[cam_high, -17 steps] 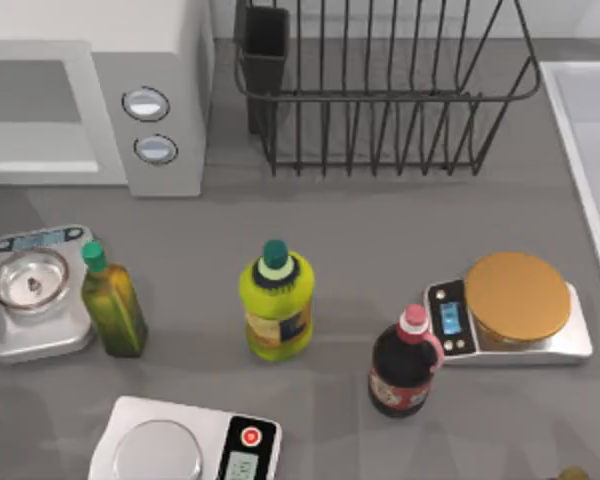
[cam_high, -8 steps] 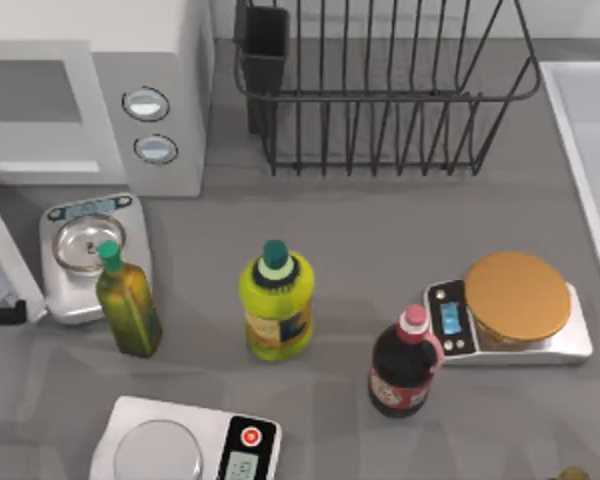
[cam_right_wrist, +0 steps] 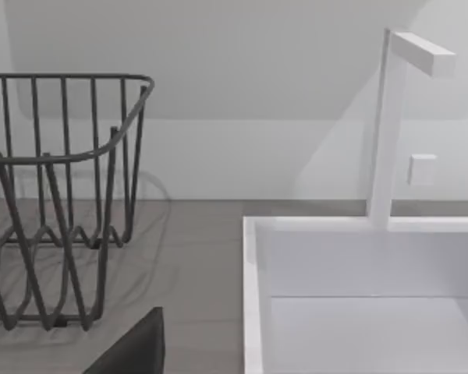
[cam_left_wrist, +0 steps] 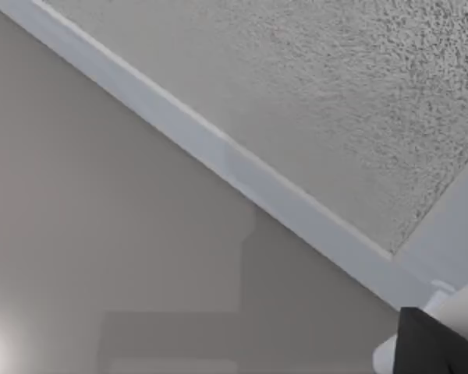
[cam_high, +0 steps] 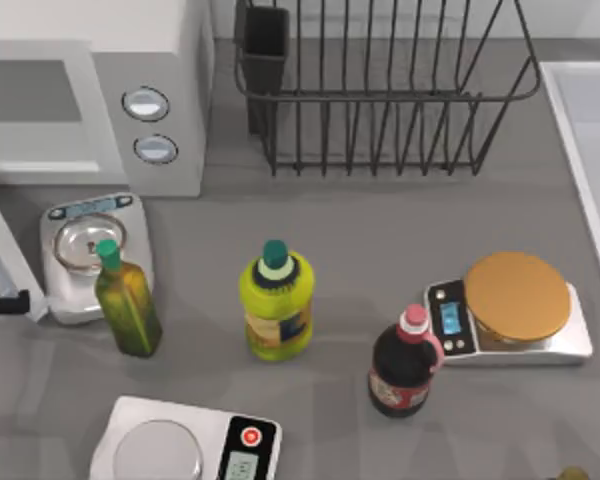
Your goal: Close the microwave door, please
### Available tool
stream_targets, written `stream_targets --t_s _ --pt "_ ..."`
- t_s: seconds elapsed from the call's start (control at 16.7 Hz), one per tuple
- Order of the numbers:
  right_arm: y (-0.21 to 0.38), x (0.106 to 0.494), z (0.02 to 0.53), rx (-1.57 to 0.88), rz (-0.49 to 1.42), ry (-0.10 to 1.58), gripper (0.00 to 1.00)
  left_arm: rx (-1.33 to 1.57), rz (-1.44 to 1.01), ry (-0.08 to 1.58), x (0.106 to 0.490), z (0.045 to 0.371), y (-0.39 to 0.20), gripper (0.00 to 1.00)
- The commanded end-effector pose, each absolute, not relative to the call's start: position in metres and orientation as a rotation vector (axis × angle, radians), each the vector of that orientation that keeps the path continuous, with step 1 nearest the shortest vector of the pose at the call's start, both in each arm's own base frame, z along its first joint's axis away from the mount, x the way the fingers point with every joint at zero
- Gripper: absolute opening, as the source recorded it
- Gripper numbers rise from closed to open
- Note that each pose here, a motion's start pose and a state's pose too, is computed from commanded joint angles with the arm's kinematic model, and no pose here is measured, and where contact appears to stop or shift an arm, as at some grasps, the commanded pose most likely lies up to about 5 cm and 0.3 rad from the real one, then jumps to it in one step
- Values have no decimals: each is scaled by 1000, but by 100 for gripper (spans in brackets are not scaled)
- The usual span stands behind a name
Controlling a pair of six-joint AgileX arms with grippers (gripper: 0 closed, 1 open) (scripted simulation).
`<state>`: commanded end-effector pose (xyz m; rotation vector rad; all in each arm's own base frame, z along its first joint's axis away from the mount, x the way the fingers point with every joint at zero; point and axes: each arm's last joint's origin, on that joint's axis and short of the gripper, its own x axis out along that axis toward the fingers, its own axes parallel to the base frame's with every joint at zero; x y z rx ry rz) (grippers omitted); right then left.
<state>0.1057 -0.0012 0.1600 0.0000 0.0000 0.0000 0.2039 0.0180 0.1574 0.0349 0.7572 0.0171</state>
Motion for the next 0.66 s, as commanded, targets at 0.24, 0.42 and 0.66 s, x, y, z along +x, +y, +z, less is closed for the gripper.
stream_targets --t_s 0.24,0.42,0.66 --pt "-1 106 160 0 0 0 100 34 17 769 242 157 18 0" --pt "-1 106 160 0 0 0 100 33 16 787 274 146 17 0" --pt "-1 106 160 0 0 0 100 34 17 767 295 144 16 0"
